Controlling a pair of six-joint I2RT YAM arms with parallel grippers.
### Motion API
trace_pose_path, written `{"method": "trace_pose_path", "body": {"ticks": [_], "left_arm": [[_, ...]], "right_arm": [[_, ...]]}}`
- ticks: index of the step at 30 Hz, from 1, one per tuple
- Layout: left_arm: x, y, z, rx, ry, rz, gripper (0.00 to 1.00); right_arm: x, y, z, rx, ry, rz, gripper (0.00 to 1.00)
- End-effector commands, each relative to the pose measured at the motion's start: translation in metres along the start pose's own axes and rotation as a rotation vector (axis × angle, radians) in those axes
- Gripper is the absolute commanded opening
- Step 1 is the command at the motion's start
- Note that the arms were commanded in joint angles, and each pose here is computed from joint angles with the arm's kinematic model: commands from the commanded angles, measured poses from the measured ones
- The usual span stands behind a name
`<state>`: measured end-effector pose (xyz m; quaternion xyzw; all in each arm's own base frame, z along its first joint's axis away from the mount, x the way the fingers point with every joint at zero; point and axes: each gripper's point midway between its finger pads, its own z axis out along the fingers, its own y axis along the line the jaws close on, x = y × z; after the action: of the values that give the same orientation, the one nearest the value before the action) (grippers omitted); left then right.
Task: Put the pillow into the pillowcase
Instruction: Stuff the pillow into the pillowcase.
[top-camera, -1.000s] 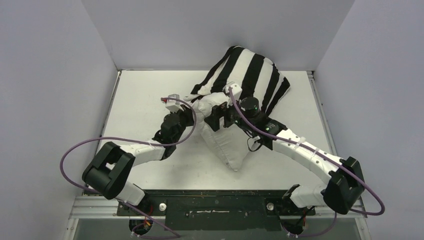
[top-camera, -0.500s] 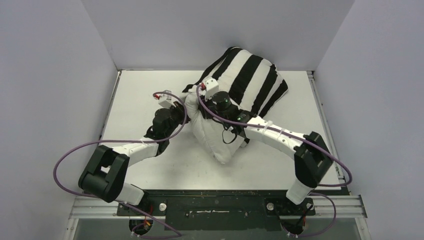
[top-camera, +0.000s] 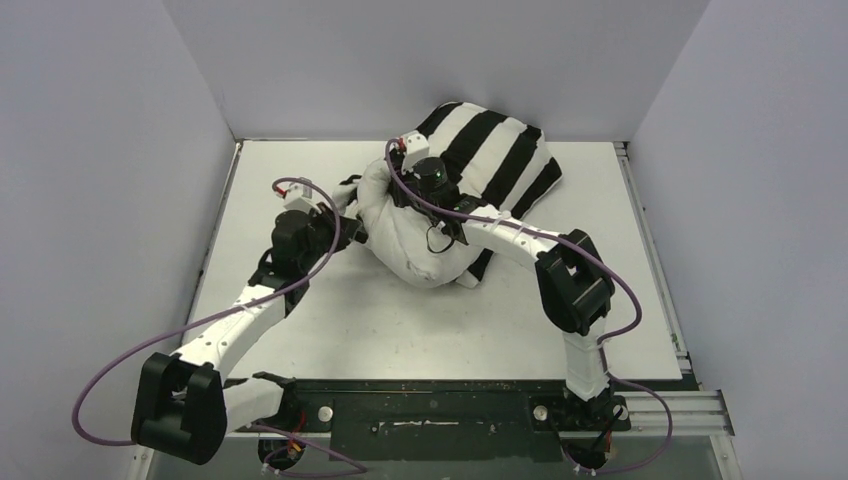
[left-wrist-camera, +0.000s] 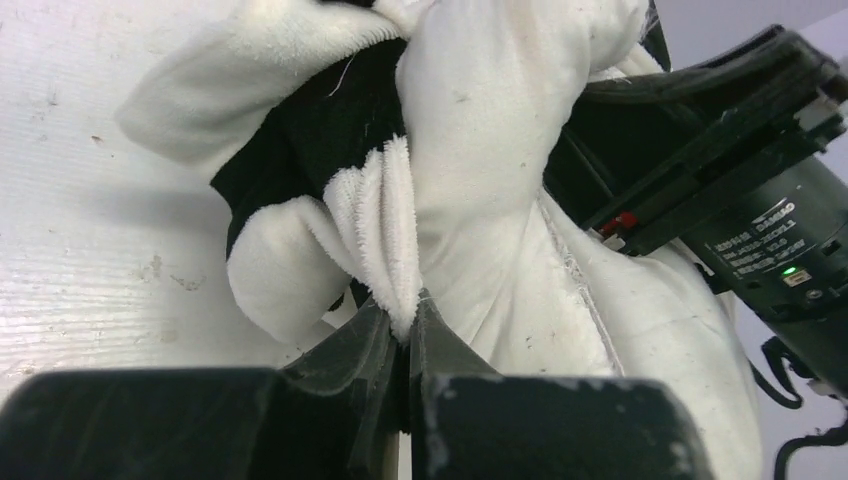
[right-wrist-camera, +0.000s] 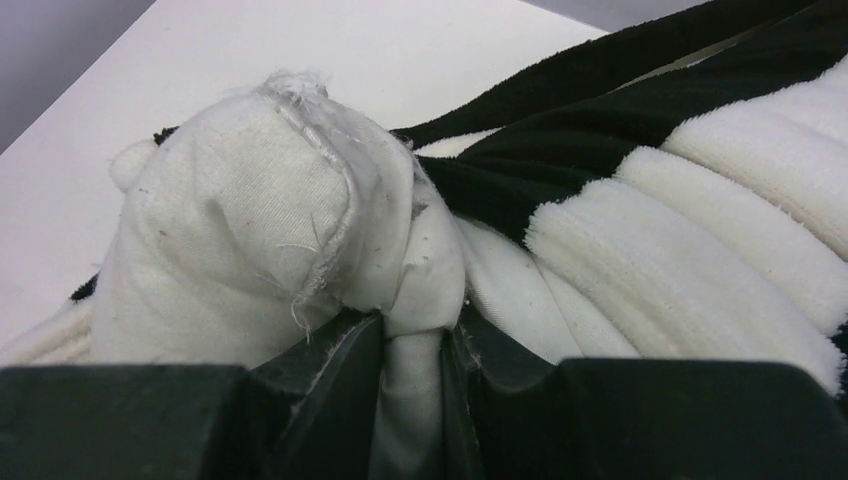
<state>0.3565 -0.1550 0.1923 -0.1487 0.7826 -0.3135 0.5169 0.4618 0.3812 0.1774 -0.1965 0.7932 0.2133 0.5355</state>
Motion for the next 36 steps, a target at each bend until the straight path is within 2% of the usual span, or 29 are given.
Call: {"method": "trace_pose_path", "body": {"ticks": [1,5,8,11,13,15,18,19,22,23,24,29,36], "left_arm": [[-0.140,-0.090,-0.048,0.317,-0.330,-0.020,0.00],[-0.173,-0.104,-0.047,0.448,-0.311,-0.124,0.00],[-0.182,-0.124,-0.054,0.559,-0.318,-0.168,0.00],[-0.187,-0.121,-0.039,0.515,-0.290,-0.133,0.00],[-0.191,-0.119,-0.029,0.485,-0.277,-0.092,0.00],[-0.191,-0.121,-0.025,0.492,-0.268,-0.063,0.00],[-0.182,-0.110,-0.017,0.428,-0.244,-0.021,0.00],[-0.178,-0.106,-0.017,0.411,-0.242,-0.011,0.00],[-0.171,-0.099,-0.023,0.394,-0.250,0.005,0.00],[-0.168,-0.097,-0.025,0.391,-0.251,0.009,0.00],[-0.166,-0.098,-0.027,0.395,-0.251,0.014,0.00],[-0.155,-0.105,-0.029,0.432,-0.237,0.029,0.00],[-0.146,-0.117,-0.029,0.463,-0.218,0.025,0.00]], "right_arm": [[0.135,-0.127,-0.007,0.360,0.377,-0.211,0.13],[0.162,-0.120,-0.008,0.339,0.469,-0.352,0.12],[0.168,-0.100,-0.002,0.233,0.472,-0.439,0.11],[0.159,-0.064,-0.002,0.064,0.429,-0.548,0.09],[0.153,-0.033,-0.008,-0.073,0.365,-0.649,0.14],[0.147,-0.010,-0.013,-0.129,0.353,-0.679,0.29],[0.109,-0.002,-0.019,-0.163,0.330,-0.489,0.65],[0.091,-0.002,-0.025,-0.176,0.291,-0.406,0.73],[0.016,-0.004,-0.063,-0.227,0.117,-0.135,0.78],[0.007,-0.005,-0.073,-0.249,0.097,-0.061,0.78],[-0.024,-0.006,-0.092,-0.263,0.016,-0.011,0.79],[-0.088,0.007,-0.144,-0.322,-0.119,0.066,0.82],[-0.131,0.014,-0.179,-0.303,-0.188,0.065,0.92]]}}
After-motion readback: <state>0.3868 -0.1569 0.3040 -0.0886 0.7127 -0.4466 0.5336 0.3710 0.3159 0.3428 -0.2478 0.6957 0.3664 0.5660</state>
